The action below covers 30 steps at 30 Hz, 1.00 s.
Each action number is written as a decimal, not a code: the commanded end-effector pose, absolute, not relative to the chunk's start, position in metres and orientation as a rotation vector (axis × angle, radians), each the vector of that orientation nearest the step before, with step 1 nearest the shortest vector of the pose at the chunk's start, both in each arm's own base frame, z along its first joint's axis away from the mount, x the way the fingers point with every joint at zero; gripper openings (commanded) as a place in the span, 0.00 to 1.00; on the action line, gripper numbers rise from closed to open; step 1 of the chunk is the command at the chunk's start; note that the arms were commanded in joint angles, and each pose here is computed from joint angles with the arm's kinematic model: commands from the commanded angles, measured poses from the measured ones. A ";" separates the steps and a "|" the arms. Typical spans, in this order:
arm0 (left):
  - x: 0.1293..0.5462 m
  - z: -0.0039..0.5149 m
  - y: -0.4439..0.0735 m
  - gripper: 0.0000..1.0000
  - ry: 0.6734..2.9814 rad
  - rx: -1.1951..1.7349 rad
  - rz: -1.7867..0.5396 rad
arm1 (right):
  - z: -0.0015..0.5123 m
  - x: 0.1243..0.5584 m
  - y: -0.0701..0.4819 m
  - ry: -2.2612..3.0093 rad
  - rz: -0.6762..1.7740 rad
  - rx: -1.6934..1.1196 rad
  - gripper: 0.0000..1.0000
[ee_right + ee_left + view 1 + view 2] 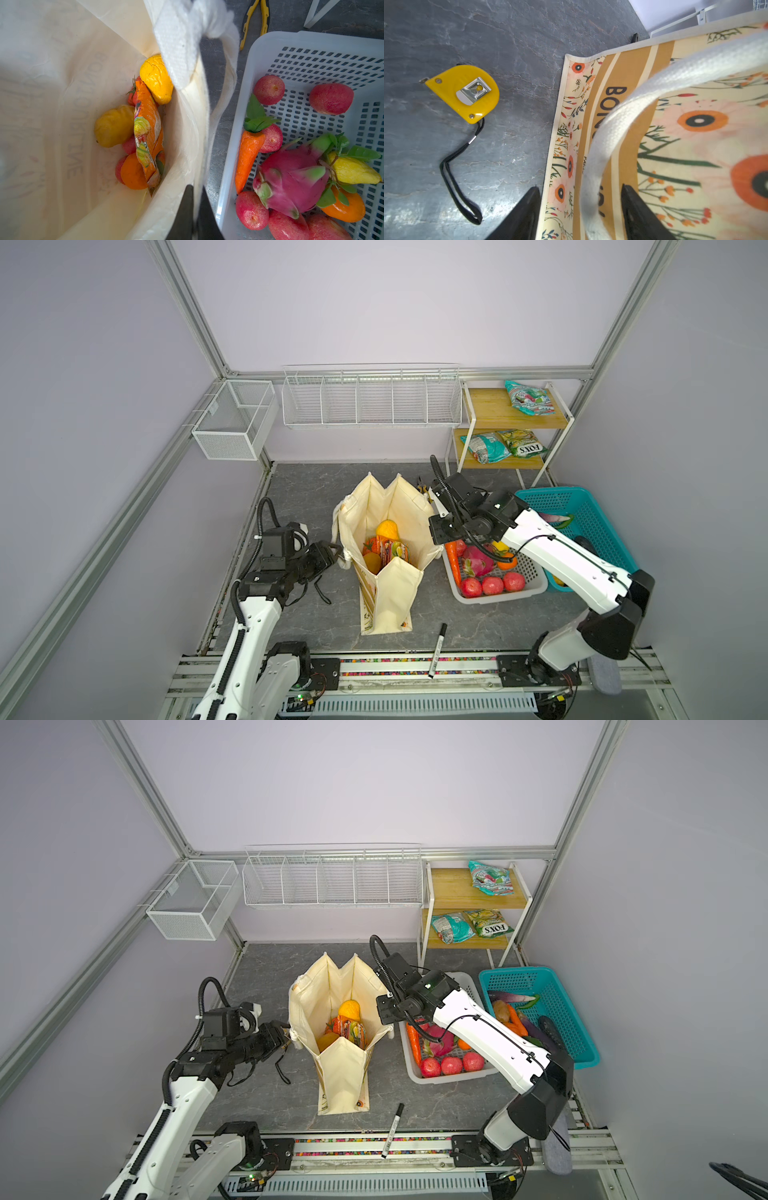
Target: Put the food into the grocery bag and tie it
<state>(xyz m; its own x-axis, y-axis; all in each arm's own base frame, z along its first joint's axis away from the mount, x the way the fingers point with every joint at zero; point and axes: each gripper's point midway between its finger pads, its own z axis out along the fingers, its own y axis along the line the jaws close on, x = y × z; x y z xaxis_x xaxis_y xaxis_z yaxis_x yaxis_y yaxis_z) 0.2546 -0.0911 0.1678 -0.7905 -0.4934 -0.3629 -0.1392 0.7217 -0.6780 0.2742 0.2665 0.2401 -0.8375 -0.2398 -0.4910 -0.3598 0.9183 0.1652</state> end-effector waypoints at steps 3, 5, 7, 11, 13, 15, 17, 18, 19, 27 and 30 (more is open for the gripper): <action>0.265 0.166 -0.093 0.55 2.374 -0.472 -0.906 | 0.257 0.272 0.271 2.567 0.398 -0.445 0.07; 0.266 0.163 -0.093 0.50 2.376 -0.477 -0.911 | 0.258 0.272 0.272 2.566 0.402 -0.449 0.07; 0.267 0.162 -0.094 0.46 2.375 -0.475 -0.915 | 0.258 0.273 0.274 2.566 0.403 -0.450 0.07; 0.269 0.164 -0.095 0.29 2.372 -0.467 -0.926 | 0.260 0.273 0.278 2.563 0.411 -0.461 0.07; 0.270 0.168 -0.096 0.15 2.364 -0.457 -0.928 | 0.260 0.272 0.282 2.564 0.415 -0.473 0.07; 0.271 0.175 -0.094 0.06 2.352 -0.448 -0.909 | 0.262 0.272 0.287 2.558 0.421 -0.483 0.07; 0.272 0.183 -0.090 0.00 2.345 -0.444 -0.879 | 0.262 0.272 0.292 2.556 0.424 -0.496 0.07; 0.273 0.188 -0.088 0.00 2.342 -0.441 -0.857 | 0.262 0.272 0.294 2.556 0.425 -0.503 0.07; 0.273 0.193 -0.085 0.00 2.340 -0.439 -0.826 | 0.262 0.272 0.297 2.557 0.426 -0.508 0.07; 0.273 0.217 -0.052 0.00 2.344 -0.463 -0.554 | 0.253 0.269 0.318 2.569 0.428 -0.560 0.07; 0.273 0.219 -0.040 0.00 2.340 -0.482 -0.468 | 0.251 0.267 0.327 2.569 0.436 -0.575 0.07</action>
<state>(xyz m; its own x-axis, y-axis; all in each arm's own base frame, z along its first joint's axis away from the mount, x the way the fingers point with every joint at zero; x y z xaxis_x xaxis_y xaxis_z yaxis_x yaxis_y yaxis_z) 0.2775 -0.0583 0.2168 -0.7081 -0.4771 -0.5205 -0.1631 0.8278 -0.5368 0.2715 0.3125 0.2538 -0.8078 -0.2928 -0.5116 -0.4371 0.8799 0.1865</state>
